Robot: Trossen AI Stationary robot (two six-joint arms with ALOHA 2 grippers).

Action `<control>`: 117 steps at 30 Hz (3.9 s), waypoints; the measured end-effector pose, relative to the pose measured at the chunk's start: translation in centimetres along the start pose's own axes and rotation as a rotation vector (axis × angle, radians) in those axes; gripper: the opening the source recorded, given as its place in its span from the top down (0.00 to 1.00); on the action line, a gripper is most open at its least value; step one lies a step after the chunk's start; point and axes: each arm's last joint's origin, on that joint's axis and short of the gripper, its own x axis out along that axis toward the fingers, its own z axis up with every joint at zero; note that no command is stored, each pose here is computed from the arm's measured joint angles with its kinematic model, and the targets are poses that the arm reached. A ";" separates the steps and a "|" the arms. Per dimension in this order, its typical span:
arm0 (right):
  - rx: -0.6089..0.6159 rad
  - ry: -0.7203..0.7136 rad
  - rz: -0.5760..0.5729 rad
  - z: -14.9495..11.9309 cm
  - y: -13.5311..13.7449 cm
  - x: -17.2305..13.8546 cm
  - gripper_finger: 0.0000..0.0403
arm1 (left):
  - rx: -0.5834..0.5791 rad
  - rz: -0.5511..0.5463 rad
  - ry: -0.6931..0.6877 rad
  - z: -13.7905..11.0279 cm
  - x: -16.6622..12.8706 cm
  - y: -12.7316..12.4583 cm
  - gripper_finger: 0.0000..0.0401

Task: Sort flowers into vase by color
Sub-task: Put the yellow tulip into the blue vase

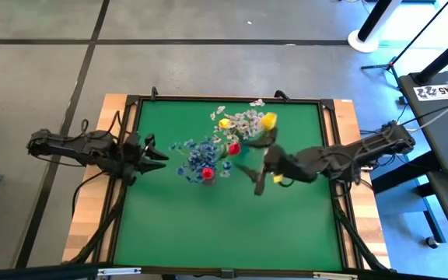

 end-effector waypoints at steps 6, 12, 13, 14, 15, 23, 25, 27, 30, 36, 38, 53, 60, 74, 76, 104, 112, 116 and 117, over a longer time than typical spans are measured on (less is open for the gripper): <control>-0.036 0.058 -0.226 -0.1 -0.8 -0.7 0.35 | -0.002 -0.024 0.016 -0.1 -0.2 -0.1 0.67; -0.024 0.159 -0.239 -2.7 -0.5 1.7 0.39 | -0.004 -0.024 0.019 -0.1 -0.1 -0.1 0.67; -0.026 0.174 -0.233 -3.3 -0.4 2.3 0.40 | -0.004 -0.024 0.019 -0.1 -0.1 0.0 0.67; -0.031 0.189 -0.228 -3.9 -0.1 2.9 0.40 | -0.004 -0.024 0.019 -0.1 -0.1 0.0 0.67; -0.033 0.206 -0.223 -4.4 0.1 3.3 0.41 | -0.004 -0.024 0.019 -0.1 -0.1 0.0 0.67; -0.055 0.184 -0.144 -4.5 1.8 3.1 0.41 | -0.006 -0.010 0.060 -0.5 -0.2 0.1 0.67; -0.061 0.132 -0.126 -3.1 2.1 1.6 0.41 | -0.006 -0.004 0.076 -0.6 -0.2 0.2 0.67; -0.062 0.097 -0.117 -1.7 2.1 -0.1 0.41 | -0.006 0.000 0.084 -0.7 -0.2 0.2 0.67; -0.076 0.100 -0.107 -0.6 2.4 -2.8 0.41 | -0.006 0.001 0.094 -0.8 -0.2 0.2 0.67; 0.044 0.268 -0.152 -2.1 2.6 -7.3 0.41 | -0.007 -0.003 0.095 -0.8 -0.2 0.2 0.67; 0.130 0.386 -0.193 -3.8 2.3 -8.3 0.41 | -0.007 -0.004 0.094 -0.8 -0.2 0.2 0.67; 0.628 0.950 -0.847 -24.5 -4.3 -7.9 0.41 | -0.005 -0.015 0.067 -0.5 -0.2 0.1 0.67; 0.752 0.918 -0.991 -27.7 -10.3 -5.9 0.41 | 0.001 -0.009 0.081 -0.7 -0.2 0.2 0.67; 0.898 1.003 -0.885 -28.2 -12.3 -4.9 0.74 | 0.021 -0.090 0.132 -0.9 -0.2 0.0 0.67; 0.890 1.011 -0.869 -28.2 -12.3 -4.9 0.81 | 0.017 -0.091 0.132 -0.9 -0.2 0.0 0.67; 0.482 -0.156 -0.207 -12.8 0.8 -7.9 0.99 | -0.075 0.038 0.043 -0.5 -0.1 0.3 0.67; 0.263 -0.519 -0.304 -12.1 -1.2 -4.7 1.00 | 0.020 0.032 0.034 -0.4 -0.1 0.2 0.67; 0.124 -0.565 -0.300 -12.7 -3.0 -2.6 1.00 | 0.016 0.032 0.035 -0.4 -0.1 0.2 0.67; 0.119 -0.588 -0.298 -12.5 -3.3 -2.4 1.00 | 0.001 0.031 0.034 -0.4 -0.1 0.2 0.67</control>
